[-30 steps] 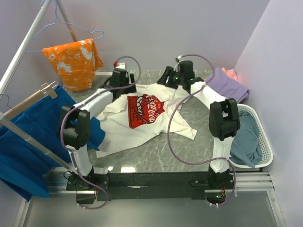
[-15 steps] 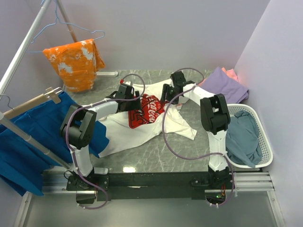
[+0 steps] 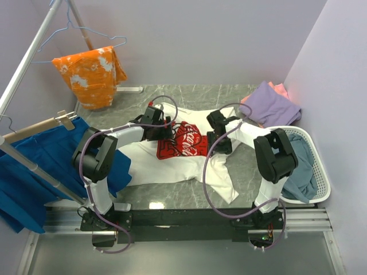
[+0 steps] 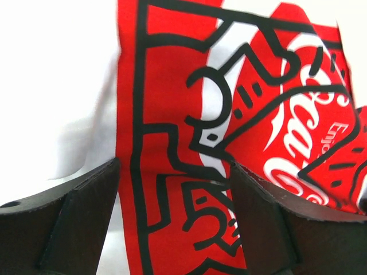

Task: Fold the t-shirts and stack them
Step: Flatten out the tshirt

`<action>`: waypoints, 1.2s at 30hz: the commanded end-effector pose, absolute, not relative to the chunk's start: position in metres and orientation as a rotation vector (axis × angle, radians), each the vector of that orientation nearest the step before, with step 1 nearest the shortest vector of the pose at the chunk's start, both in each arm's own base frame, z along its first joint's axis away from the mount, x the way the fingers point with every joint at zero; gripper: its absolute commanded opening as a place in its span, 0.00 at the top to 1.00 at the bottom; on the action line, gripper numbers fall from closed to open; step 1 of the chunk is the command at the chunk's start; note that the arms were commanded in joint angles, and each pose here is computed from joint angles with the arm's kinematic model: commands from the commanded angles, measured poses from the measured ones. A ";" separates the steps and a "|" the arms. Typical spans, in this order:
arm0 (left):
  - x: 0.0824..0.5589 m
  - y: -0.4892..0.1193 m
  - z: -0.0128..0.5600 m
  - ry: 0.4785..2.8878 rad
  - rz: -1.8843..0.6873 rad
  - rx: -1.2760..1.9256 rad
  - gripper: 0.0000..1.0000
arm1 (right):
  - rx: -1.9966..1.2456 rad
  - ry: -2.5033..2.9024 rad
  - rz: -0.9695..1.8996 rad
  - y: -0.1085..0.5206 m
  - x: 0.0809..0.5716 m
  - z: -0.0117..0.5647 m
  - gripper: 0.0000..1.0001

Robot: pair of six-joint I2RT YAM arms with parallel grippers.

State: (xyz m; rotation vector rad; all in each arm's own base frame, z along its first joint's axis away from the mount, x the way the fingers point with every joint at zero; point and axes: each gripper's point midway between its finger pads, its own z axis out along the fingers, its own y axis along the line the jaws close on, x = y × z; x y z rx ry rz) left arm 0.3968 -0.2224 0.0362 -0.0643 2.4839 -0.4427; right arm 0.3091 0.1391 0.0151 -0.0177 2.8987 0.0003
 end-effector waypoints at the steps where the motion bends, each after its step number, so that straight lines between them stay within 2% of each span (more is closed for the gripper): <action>1: 0.362 -0.219 0.028 2.579 -0.473 -0.013 0.18 | -0.112 3.011 -0.277 0.098 0.245 0.024 0.35; 6: 0.336 -0.212 0.024 2.633 -0.460 0.023 0.19 | 0.000 2.973 -0.282 0.096 0.219 0.043 0.33; 8: 0.333 -0.208 0.027 2.628 -0.452 0.005 0.19 | 0.073 2.891 -0.342 0.087 0.228 0.053 0.31; 12: 0.351 -0.205 0.060 2.508 -0.429 -0.053 0.18 | 0.216 2.683 -0.104 0.116 0.276 0.084 0.29; 17: 0.389 -0.189 0.104 2.335 -0.290 -0.114 0.15 | 0.197 2.543 0.312 0.178 0.320 0.107 0.30; 21: 0.410 -0.166 0.104 2.284 -0.098 -0.157 0.15 | 0.103 2.560 0.619 0.231 0.332 0.091 0.33; 26: 0.416 -0.152 0.085 2.292 0.039 -0.157 0.21 | 0.076 2.589 0.813 0.257 0.324 0.068 0.36; 36: 0.405 -0.146 0.058 2.305 0.086 -0.114 0.33 | 0.007 2.684 0.857 0.262 0.293 0.036 0.36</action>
